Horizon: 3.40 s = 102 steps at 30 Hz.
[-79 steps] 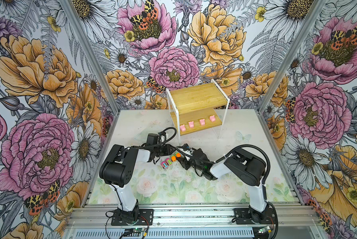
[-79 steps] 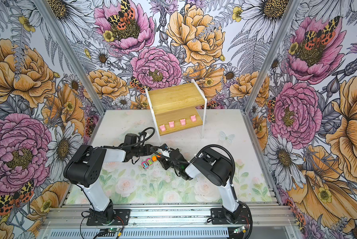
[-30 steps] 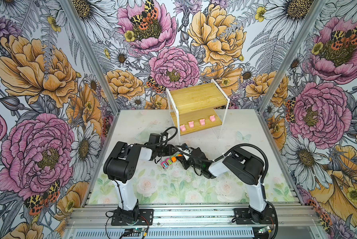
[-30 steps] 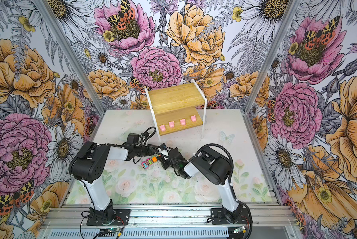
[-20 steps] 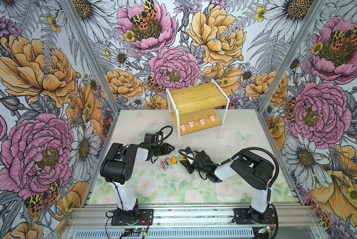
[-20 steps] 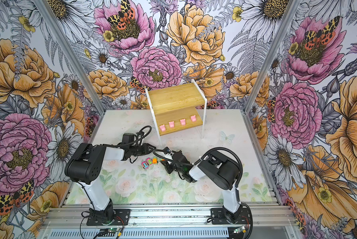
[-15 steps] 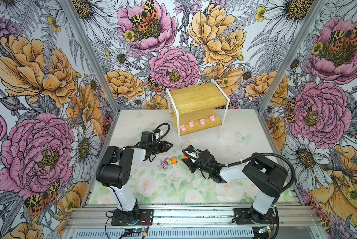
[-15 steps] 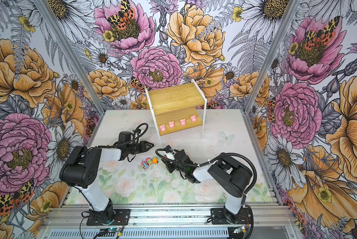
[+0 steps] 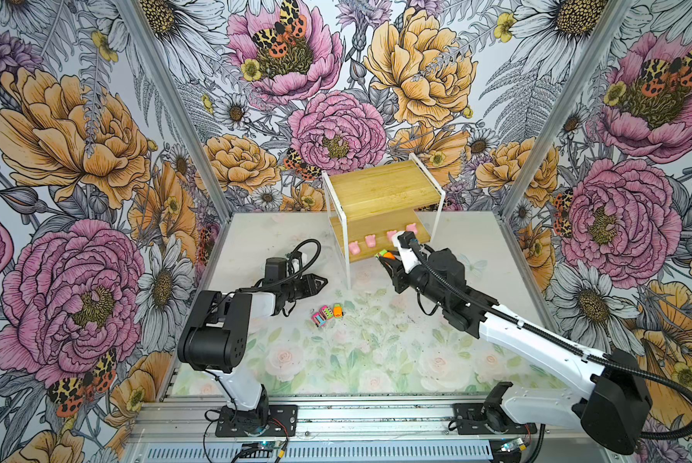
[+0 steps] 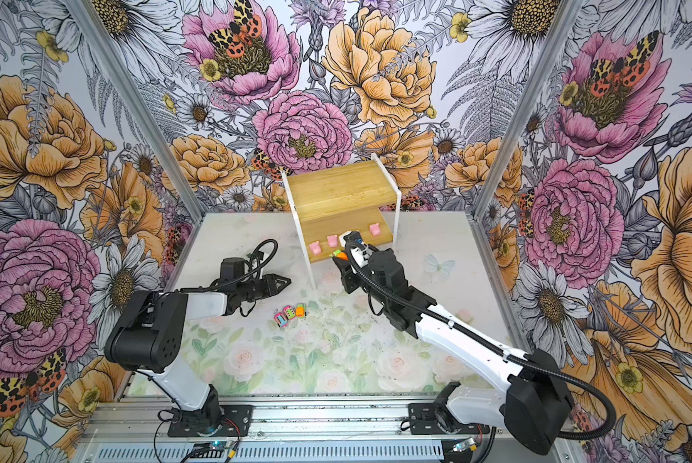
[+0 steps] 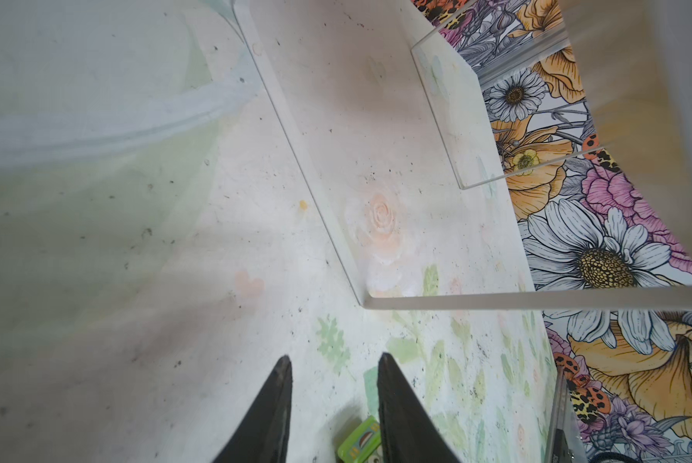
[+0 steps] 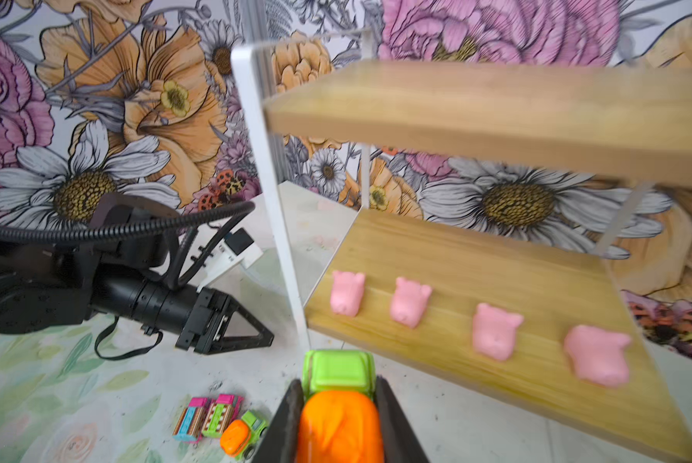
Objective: Place and organize the plastic toys onto the shelf
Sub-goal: 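Lift the orange truck and carry it up to the top shelf, then lower the truck onto the top shelf and open the right gripper, then draw the right gripper back down over the remaining toy cars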
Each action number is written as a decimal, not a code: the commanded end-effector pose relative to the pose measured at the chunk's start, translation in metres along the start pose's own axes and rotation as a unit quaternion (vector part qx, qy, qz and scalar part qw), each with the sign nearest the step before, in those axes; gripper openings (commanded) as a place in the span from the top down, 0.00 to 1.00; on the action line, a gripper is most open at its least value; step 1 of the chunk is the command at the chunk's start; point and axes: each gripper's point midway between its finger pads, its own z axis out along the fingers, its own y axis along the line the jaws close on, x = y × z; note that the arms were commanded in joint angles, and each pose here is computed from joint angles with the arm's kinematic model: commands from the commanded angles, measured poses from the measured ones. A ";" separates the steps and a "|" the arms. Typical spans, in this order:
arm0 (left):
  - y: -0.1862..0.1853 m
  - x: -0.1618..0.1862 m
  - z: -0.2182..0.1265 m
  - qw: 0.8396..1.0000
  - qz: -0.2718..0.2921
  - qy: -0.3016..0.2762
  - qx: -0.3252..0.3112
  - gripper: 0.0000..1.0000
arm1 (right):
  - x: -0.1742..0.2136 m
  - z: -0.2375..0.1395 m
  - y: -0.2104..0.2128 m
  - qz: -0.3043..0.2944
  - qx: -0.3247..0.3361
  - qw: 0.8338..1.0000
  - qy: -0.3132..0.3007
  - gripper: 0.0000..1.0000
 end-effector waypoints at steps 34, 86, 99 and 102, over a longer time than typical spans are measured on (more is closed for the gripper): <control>0.001 -0.005 -0.008 1.000 0.001 -0.016 0.016 0.63 | -0.109 0.045 -0.154 0.061 0.163 0.984 0.036 0.87; 0.003 -0.004 -0.007 1.000 -0.003 -0.014 0.015 0.62 | -0.102 0.042 -0.176 0.026 0.219 0.974 0.052 0.48; 0.002 -0.002 -0.006 1.000 -0.002 -0.011 0.019 0.62 | -0.149 -0.009 -0.150 0.020 0.187 0.982 -0.010 0.38; -0.003 0.001 -0.007 1.000 0.002 -0.009 0.023 0.62 | -0.145 -0.024 -0.124 0.016 0.129 0.991 -0.015 0.37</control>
